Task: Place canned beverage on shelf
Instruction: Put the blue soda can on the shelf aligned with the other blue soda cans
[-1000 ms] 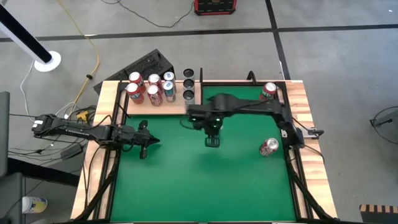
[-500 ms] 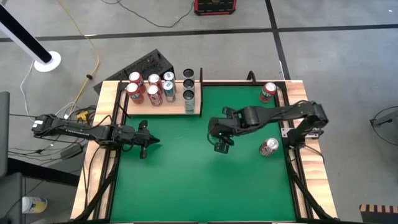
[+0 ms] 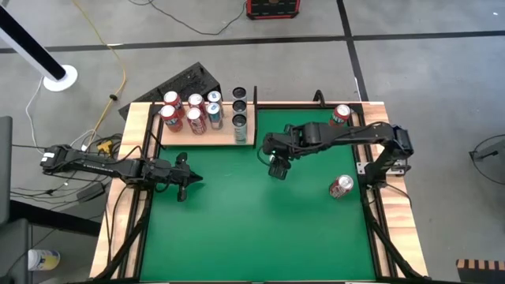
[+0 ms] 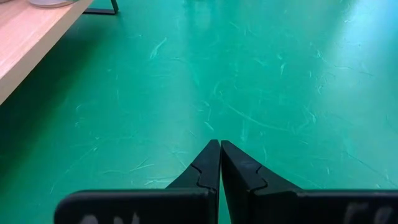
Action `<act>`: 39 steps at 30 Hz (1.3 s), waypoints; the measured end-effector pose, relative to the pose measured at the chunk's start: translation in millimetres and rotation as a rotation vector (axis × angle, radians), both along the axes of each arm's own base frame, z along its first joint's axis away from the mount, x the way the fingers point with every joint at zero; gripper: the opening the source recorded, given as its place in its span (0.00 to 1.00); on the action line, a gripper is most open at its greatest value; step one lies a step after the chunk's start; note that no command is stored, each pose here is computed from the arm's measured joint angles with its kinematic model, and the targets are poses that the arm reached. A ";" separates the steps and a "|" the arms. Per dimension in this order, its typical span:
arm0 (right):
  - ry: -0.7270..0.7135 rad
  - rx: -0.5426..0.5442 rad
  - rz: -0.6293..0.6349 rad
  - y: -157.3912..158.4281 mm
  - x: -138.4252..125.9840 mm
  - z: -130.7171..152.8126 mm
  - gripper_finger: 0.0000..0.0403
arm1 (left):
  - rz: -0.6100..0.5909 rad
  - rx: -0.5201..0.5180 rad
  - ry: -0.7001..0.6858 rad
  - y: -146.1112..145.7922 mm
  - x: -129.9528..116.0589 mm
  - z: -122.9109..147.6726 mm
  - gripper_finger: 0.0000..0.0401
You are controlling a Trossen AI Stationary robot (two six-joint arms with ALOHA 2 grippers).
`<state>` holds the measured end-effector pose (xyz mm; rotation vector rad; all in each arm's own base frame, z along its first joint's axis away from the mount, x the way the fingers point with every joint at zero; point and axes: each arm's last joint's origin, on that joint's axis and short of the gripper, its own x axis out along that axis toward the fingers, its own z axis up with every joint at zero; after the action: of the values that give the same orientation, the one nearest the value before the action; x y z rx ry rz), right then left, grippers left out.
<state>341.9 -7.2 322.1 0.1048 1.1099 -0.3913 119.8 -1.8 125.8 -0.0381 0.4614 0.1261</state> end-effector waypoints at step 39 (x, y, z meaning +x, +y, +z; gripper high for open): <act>0.342 0.113 0.044 -22.2 32.8 -83.0 0.94 | 0.000 0.000 0.000 0.0 0.0 0.1 0.00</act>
<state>374.6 -29.4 239.1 0.1155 1.4696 -0.3129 119.9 -1.8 125.9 -0.0382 0.4609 0.1265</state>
